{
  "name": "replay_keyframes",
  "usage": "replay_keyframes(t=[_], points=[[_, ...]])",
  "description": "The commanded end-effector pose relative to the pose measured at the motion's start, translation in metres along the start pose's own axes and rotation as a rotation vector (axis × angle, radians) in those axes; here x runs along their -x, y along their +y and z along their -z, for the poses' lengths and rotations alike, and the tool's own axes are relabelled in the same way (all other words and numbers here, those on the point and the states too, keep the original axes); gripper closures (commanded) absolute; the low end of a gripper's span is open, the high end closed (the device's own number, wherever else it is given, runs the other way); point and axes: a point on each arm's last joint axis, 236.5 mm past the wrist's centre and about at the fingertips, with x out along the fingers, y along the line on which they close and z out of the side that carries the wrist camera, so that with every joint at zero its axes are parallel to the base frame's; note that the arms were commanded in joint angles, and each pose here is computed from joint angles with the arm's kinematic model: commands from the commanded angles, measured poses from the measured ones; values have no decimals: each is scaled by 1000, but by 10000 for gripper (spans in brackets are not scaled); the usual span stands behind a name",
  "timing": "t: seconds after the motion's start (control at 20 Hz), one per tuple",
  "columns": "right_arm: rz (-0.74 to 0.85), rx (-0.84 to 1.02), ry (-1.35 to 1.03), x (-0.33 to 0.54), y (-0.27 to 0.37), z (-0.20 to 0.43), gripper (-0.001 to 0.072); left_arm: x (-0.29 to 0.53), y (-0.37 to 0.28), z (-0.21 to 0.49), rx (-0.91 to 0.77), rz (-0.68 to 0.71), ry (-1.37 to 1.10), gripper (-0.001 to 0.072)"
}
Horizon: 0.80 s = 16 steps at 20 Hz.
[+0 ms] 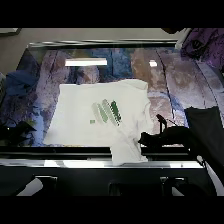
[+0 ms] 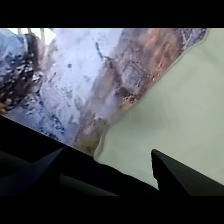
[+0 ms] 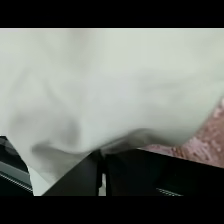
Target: Fold the clothes and pants, and hang the long-sleeved shirts on hangers.
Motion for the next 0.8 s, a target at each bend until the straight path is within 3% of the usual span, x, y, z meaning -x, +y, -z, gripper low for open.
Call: replay_keyframes(t=[0.0,0.55,0.6,0.65,0.7,0.75], points=[[-24,-9,-47,16,16,-7,680,-24,8,15,66,133,4,80],[-34,-3,-23,18,20,0,680,-77,-10,39,-10,123,135,122],[-35,-4,-19,18,20,2,681,-80,-14,41,-15,130,146,279],[-38,-8,-18,19,22,1,681,-82,-21,42,-15,145,151,596],[-43,-9,-31,23,26,-4,681,-80,-29,39,-11,171,142,690],[-47,14,-58,30,33,-15,682,-76,-42,33,-7,209,123,691]])
